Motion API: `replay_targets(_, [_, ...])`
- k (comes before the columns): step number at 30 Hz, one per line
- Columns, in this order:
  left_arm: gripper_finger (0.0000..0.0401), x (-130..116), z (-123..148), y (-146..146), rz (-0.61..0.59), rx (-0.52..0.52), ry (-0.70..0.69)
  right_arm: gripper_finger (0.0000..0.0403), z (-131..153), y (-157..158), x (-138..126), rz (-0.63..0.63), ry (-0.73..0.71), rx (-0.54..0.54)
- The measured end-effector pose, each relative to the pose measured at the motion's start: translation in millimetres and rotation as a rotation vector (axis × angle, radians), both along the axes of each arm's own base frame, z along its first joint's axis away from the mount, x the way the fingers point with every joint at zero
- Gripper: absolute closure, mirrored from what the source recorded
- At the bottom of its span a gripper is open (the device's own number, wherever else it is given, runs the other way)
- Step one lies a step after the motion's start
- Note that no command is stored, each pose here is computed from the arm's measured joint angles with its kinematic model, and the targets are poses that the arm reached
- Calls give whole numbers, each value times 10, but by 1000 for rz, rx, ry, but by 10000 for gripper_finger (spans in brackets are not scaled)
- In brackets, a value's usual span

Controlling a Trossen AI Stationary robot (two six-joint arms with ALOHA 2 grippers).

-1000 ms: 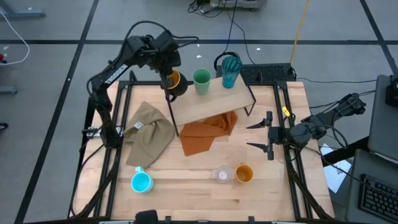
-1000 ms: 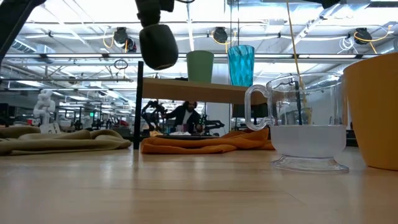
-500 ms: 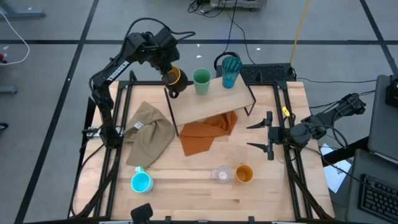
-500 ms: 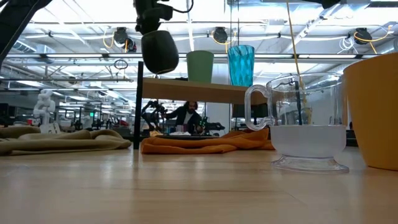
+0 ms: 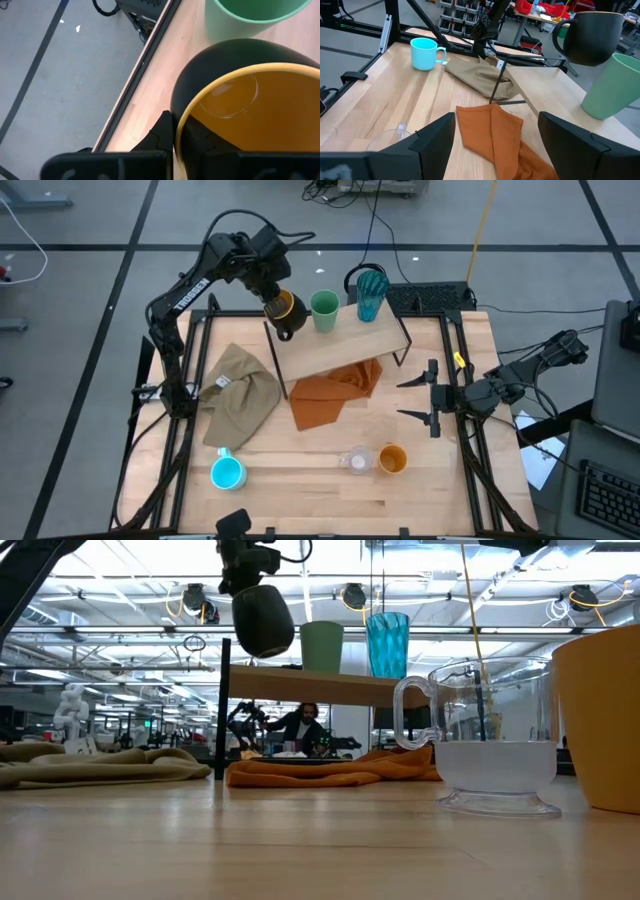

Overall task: Stack small to large cups/mugs on shelf
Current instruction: Put the black mug on the shelf

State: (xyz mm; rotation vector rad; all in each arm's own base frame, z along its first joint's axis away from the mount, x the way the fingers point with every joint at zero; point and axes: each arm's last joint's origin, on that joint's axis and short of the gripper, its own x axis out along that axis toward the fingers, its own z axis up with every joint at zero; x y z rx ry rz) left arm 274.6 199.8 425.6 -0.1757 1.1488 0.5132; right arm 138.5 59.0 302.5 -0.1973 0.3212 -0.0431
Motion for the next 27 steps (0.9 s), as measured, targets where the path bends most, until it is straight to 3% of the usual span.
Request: replay_targets(27, [390, 176, -172, 35, -36, -13, 57, 129, -1, 0, -1, 0, 1, 0])
